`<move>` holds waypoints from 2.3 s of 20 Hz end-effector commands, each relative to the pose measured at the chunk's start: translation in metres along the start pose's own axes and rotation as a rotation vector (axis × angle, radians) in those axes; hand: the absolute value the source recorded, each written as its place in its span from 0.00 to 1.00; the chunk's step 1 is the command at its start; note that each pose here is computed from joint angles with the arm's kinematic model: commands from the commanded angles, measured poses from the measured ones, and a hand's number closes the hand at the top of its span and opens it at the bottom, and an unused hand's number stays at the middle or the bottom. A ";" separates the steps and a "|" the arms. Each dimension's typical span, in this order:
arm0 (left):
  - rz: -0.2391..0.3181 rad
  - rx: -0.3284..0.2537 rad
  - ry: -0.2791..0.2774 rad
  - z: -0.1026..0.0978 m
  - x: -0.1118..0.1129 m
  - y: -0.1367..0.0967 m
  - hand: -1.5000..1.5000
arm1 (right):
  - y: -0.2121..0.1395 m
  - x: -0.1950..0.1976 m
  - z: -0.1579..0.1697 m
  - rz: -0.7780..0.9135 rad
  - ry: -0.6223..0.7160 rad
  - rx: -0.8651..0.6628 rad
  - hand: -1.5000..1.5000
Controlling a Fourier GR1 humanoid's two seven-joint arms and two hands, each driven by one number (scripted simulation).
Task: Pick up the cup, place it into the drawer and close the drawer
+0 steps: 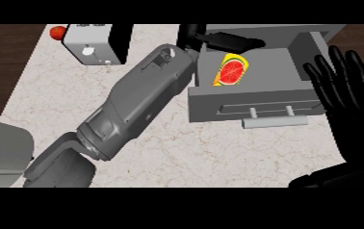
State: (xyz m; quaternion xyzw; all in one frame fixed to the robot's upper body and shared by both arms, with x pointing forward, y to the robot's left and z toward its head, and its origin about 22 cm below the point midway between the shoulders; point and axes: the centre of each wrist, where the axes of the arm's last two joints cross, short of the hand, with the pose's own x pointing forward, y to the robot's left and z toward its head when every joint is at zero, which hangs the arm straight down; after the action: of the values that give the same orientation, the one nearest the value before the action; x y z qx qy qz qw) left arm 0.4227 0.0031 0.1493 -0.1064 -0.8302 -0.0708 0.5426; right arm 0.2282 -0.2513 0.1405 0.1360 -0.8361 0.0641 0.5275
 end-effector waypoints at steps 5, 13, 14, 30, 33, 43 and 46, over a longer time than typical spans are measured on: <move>0.121 0.049 -0.010 0.009 0.005 0.019 0.00 | -0.007 0.014 0.003 0.097 0.046 0.095 1.00; 0.165 0.177 0.040 0.039 0.007 0.090 0.00 | -0.015 0.023 0.021 0.307 0.102 0.183 1.00; 0.169 0.179 0.031 0.053 -0.004 0.089 0.00 | -0.014 0.027 0.017 0.368 0.125 0.204 1.00; 0.180 0.218 0.056 0.159 0.026 0.208 0.00 | 0.000 -0.022 0.012 0.811 0.217 0.388 1.00; 0.185 0.222 0.074 0.179 0.016 0.216 0.00 | 0.013 -0.056 0.004 0.902 0.223 0.423 1.00; 0.181 0.253 0.054 0.240 0.010 0.274 0.00 | 0.004 -0.138 -0.024 0.988 0.305 0.442 0.00; 0.197 0.263 0.049 0.237 0.004 0.280 0.00 | 0.009 -0.156 -0.029 1.053 0.336 0.484 0.00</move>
State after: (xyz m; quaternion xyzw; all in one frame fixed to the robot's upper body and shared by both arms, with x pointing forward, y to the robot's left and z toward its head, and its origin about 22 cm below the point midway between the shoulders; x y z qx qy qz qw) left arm 0.2838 0.3098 0.0572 -0.1100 -0.8026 0.0819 0.5805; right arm 0.2942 -0.2182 0.0269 -0.1786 -0.6767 0.5033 0.5068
